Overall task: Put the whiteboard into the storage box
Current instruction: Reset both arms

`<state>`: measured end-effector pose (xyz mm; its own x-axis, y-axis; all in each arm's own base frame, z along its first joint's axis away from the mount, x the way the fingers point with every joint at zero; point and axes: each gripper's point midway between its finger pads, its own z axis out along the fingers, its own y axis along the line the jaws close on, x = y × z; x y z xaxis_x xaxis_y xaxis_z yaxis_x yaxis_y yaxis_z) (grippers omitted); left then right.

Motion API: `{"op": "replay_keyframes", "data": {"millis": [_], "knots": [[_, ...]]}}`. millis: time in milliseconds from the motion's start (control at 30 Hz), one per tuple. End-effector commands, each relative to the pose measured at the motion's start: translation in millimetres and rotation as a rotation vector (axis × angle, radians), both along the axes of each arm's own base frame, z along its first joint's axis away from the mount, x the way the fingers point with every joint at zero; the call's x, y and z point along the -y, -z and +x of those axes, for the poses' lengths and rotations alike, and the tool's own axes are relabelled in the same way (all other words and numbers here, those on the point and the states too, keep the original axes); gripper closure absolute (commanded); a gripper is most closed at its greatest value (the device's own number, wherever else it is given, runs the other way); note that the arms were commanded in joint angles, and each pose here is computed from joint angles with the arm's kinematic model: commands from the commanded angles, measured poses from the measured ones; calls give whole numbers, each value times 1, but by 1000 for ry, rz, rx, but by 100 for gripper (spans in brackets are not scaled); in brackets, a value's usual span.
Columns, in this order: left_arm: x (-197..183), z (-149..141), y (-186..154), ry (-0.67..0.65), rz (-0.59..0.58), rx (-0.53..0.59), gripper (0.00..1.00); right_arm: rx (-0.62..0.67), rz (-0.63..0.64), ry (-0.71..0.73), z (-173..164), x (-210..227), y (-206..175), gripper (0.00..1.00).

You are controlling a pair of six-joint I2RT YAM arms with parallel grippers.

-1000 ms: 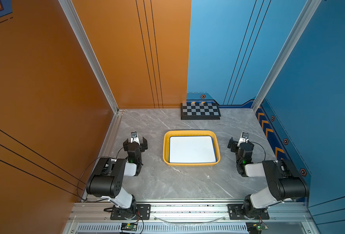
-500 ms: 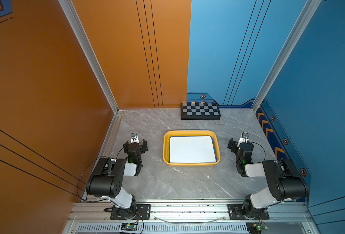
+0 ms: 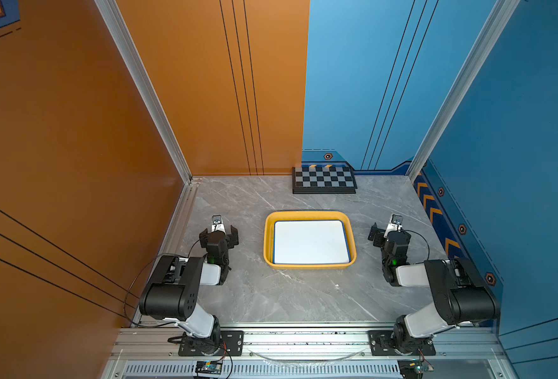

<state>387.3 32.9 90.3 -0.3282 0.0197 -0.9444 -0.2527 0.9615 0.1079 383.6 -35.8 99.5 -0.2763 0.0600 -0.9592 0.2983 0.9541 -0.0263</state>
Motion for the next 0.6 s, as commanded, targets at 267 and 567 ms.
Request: {"op": "replay_keyframes", "data": {"millis": [267, 567], "knots": [[9, 2, -3, 35, 0, 4, 2, 4, 9, 28, -3, 6, 1, 0], [8, 3, -3, 41, -6, 5, 2, 2, 7, 26, -3, 6, 2, 0]]}}
